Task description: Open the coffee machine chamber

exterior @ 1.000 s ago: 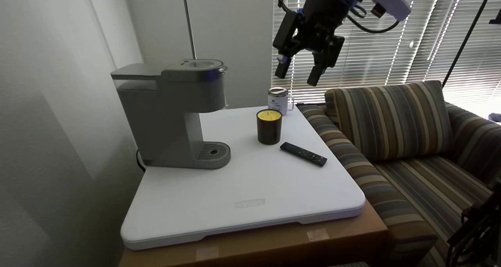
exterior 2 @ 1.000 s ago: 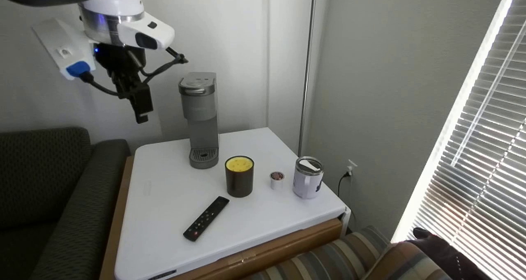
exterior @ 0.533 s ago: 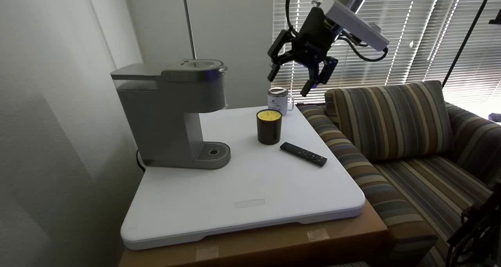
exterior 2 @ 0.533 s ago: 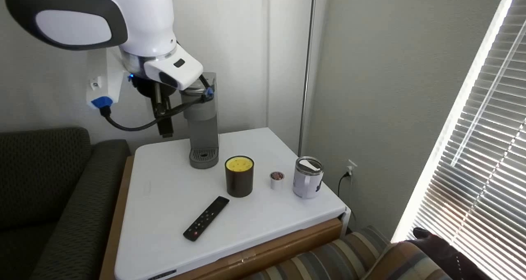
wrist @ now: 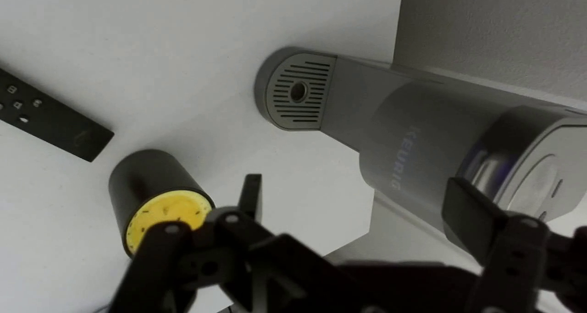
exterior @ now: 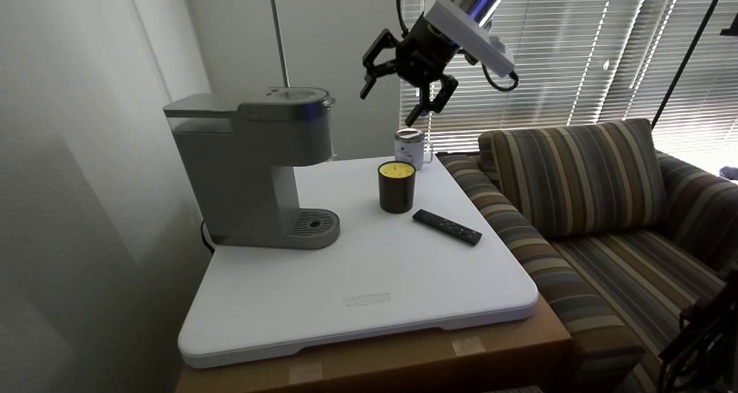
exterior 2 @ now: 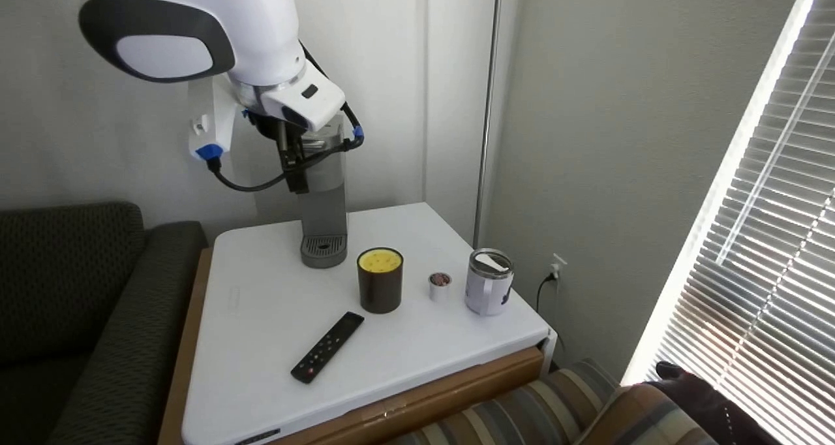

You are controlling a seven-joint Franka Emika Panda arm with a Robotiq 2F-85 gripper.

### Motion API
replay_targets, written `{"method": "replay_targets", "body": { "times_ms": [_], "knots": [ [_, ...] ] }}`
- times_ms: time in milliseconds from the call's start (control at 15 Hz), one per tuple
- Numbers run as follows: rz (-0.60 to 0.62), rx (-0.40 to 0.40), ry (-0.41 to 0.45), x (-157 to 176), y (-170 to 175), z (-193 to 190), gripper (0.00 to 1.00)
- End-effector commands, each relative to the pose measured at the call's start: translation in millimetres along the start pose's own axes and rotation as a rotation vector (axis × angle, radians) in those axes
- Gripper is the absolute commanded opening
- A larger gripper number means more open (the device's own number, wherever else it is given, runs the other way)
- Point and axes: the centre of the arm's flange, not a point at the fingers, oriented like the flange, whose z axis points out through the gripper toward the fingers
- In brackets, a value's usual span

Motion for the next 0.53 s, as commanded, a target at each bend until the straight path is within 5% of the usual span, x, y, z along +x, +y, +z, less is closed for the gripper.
{"method": "replay_targets", "body": {
  "times_ms": [0,67,133,467],
  "knots": [
    [-0.003,0.010,0.027,20.9,-8.8,26.2,1.00],
    [0.000,0.011,0.029,23.7,-10.5,29.6,1.00],
    [0.002,0.015,0.031,26.0,-12.0,33.3,0.75],
    [-0.002,0.032,0.038,30.8,-21.0,44.3,0.45]
  ]
}}
